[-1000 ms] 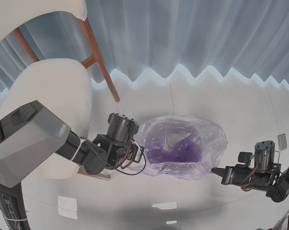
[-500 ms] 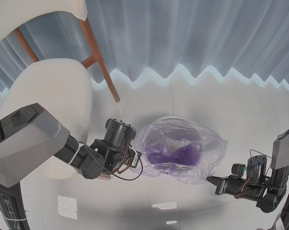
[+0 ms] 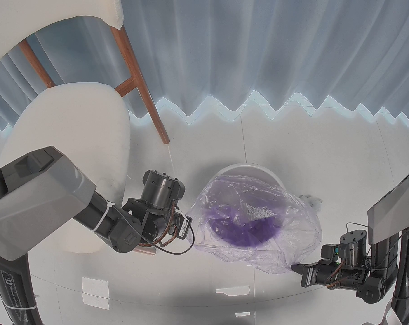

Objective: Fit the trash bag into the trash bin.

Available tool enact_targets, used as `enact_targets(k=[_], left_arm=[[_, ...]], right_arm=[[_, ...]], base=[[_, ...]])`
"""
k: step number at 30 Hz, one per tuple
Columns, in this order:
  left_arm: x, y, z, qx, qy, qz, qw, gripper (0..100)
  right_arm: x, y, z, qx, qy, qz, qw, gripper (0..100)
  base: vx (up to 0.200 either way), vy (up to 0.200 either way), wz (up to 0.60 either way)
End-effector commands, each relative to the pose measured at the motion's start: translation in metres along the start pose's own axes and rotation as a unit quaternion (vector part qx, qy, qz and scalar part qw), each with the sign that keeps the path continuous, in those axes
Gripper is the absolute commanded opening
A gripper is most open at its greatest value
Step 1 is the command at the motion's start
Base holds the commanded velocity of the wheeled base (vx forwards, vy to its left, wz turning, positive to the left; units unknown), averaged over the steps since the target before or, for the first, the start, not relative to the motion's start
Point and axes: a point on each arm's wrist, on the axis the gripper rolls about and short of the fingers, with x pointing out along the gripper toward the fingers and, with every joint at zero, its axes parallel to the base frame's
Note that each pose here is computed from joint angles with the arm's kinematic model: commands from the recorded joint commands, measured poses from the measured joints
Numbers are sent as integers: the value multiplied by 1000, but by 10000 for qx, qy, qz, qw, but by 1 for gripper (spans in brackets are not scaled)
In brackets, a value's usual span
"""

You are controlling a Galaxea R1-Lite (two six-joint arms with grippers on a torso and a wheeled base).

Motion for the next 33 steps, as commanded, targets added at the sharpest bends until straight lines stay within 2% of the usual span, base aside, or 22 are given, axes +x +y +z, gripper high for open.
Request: enact_targets(k=[1,6,10,11,13,18,21,24,25,27,28,31,33], left_arm=[[2,1,-2,-6,36,30,10000,0],[1,2,0,20,-8,29,10000,0],[-5,-1,10,-44,-312,-34,9995,0],[-14,-1,17,-103,-523,-71,9986,0],[-27,2,23,-143,-649,-81,9978,0],[-70,13,25,-260,-879,-106,9957,0],[-97,10,21,-202,-979,-234,9947,0],[-116,6,10,-172,-873,-454,9950,0],[-121,5,5,-301,-725,-673,9946,0],[-123,4,2,-531,-584,-829,9934,0],[-124,0,-1,-887,-393,-940,9908,100],[-123,-5,-5,-1483,-156,-1025,9835,100],[-120,-15,-11,-1994,94,-1195,9726,100]], right_arm=[[2,-1,-8,-57,178,-28,9998,0],[6,3,-10,-244,248,62,9994,0],[13,7,-8,-327,183,143,9992,0],[14,7,-7,-345,157,159,9992,0],[14,7,-7,-340,157,161,9992,0],[14,5,-7,-306,151,132,9993,0],[14,5,-8,-303,172,124,9993,0],[14,5,-8,-301,179,122,9993,0],[14,5,-8,-301,179,122,9993,0],[14,5,-9,-299,193,116,9993,0],[14,5,-9,-289,208,111,9993,0],[13,5,-9,-287,215,109,9993,0],[13,5,-9,-290,201,114,9993,0]], base=[[0,0,0],[0,0,0],[0,0,0],[0,0,0],[0,0,0],[0,0,0],[0,0,0],[0,0,0],[0,0,0],[0,0,0],[0,0,0],[0,0,0],[0,0,0]])
